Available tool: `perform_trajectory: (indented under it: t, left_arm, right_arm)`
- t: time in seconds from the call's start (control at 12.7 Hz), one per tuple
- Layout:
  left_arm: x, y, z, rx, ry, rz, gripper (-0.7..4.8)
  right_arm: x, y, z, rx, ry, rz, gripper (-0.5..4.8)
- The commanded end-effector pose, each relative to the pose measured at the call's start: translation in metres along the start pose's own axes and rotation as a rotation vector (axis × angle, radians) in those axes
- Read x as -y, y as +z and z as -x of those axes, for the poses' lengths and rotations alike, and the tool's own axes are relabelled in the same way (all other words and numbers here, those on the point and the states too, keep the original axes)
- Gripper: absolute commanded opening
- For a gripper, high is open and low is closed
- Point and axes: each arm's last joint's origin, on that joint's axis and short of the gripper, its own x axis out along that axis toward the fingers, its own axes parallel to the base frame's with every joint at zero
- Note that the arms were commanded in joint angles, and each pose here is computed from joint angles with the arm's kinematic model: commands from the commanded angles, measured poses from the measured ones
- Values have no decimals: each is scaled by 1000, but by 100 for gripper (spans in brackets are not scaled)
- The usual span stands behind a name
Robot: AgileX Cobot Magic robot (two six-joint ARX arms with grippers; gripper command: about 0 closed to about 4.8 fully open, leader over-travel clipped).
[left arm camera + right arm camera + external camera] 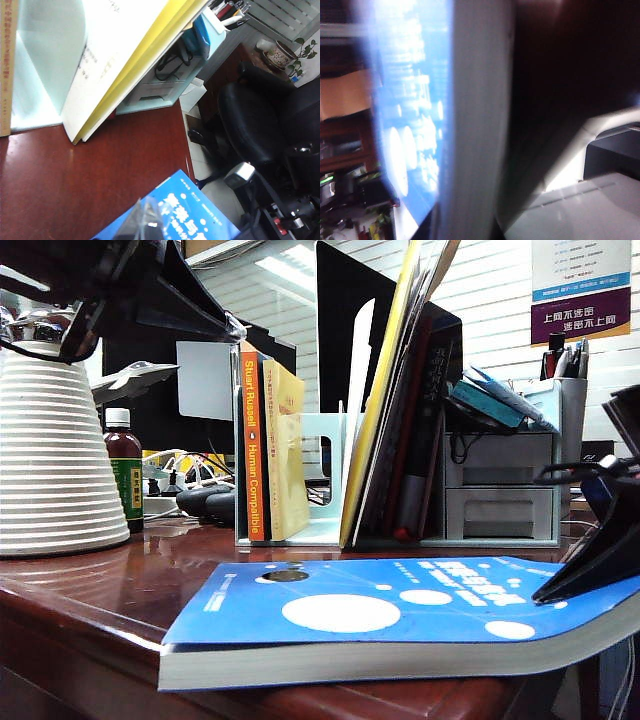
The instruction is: Pick up the blue book and put it on the bookshelf.
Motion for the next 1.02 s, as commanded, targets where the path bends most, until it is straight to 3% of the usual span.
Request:
perform_trajectory:
  t: [0.08, 0.24, 0.79, 0.87, 1.02]
  left_arm:
    - [1, 2, 0, 15, -5, -29, -7]
    - [1, 3, 1, 18, -6, -34, -7]
    - [16, 38, 5, 107, -64, -94, -2]
    - [18, 44, 6, 124, -71, -101, 70]
    - [22, 54, 8, 151, -80, -112, 344]
  right_arm:
    - [-3, 0, 0, -32, 49, 15, -6]
    - [-15, 7, 4, -17, 110, 100, -6]
    - [-103, 23, 51, 129, 300, 486, -6]
    - [-115, 24, 57, 131, 332, 533, -6]
    - [-135, 25, 68, 144, 368, 593, -6]
